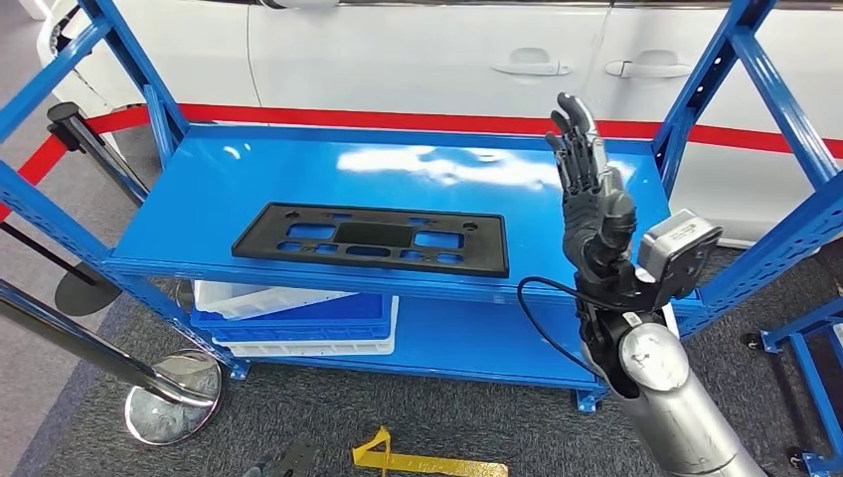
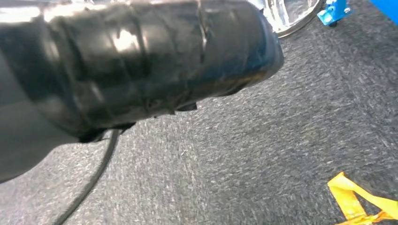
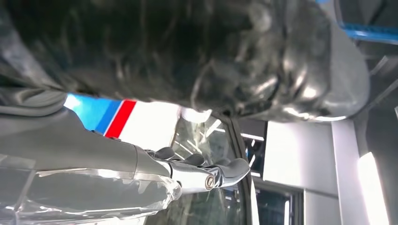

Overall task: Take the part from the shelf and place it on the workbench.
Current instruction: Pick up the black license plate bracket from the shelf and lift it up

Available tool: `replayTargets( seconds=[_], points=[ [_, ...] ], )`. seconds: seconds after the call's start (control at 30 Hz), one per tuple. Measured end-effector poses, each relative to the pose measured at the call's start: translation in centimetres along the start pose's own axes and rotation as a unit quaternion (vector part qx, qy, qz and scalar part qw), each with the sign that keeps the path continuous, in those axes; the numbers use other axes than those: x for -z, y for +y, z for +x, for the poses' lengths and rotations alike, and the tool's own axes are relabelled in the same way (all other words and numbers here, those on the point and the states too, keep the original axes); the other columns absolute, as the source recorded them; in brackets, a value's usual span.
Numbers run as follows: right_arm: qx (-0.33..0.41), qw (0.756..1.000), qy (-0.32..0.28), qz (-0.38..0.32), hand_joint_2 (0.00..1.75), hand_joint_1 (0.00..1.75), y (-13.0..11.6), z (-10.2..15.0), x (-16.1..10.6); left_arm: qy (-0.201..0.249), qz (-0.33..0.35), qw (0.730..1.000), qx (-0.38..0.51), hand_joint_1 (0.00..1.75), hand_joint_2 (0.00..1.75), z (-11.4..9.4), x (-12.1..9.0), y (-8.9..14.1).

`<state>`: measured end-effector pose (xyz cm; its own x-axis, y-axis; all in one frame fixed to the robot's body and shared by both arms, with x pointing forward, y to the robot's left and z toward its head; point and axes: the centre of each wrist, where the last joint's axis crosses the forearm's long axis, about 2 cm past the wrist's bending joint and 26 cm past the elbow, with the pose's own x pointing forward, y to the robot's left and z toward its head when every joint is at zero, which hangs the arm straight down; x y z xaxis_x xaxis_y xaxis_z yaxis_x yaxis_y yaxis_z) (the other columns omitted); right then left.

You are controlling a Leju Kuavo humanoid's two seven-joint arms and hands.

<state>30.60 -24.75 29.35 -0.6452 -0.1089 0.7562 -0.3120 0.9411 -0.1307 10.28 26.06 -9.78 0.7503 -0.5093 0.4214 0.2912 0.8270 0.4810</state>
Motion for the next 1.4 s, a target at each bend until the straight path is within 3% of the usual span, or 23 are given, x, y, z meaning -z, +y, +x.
replayTargets(
  seconds=[0.17,0.23,0.37,0.43,0.6,0.8,1.07,1.4],
  points=[
    [-0.023,0.999,0.017,0.015,0.0,0.0,0.9,-0.5,-0.2,0.018,-0.01,1.0,0.0,0.0,0.0,0.0,0.0,-0.1],
    [-0.031,0.999,0.02,0.019,0.87,0.0,1.1,-0.5,0.0,0.019,-0.012,1.0,0.002,0.0,0.0,0.1,0.0,0.0],
    [-0.092,0.994,0.041,0.03,0.87,0.0,1.7,-1.0,0.3,0.033,-0.03,0.999,0.016,0.0,0.0,0.2,0.0,-0.3],
    [-0.144,0.988,0.054,0.032,1.75,0.0,2.4,-1.5,0.6,0.039,-0.036,0.998,0.027,0.0,0.0,0.3,0.0,-0.2],
    [-0.264,0.959,0.089,0.046,1.75,0.0,4.6,-4.1,1.7,0.055,-0.041,0.996,0.059,0.0,0.0,0.9,0.3,0.1],
    [-0.332,0.934,0.109,0.075,1.75,0.0,8.0,-7.8,1.9,0.071,-0.044,0.994,0.074,0.0,0.0,1.2,0.4,0.2],
    [-0.338,0.927,0.119,0.111,1.75,0.0,12.3,-9.8,1.4,0.094,-0.044,0.992,0.066,0.0,0.0,0.6,0.3,0.2],
    [-0.335,0.924,0.128,0.134,1.75,0.0,13.9,-10.5,1.0,0.098,-0.045,0.992,0.066,0.0,0.0,0.3,0.3,0.2]
  ],
)
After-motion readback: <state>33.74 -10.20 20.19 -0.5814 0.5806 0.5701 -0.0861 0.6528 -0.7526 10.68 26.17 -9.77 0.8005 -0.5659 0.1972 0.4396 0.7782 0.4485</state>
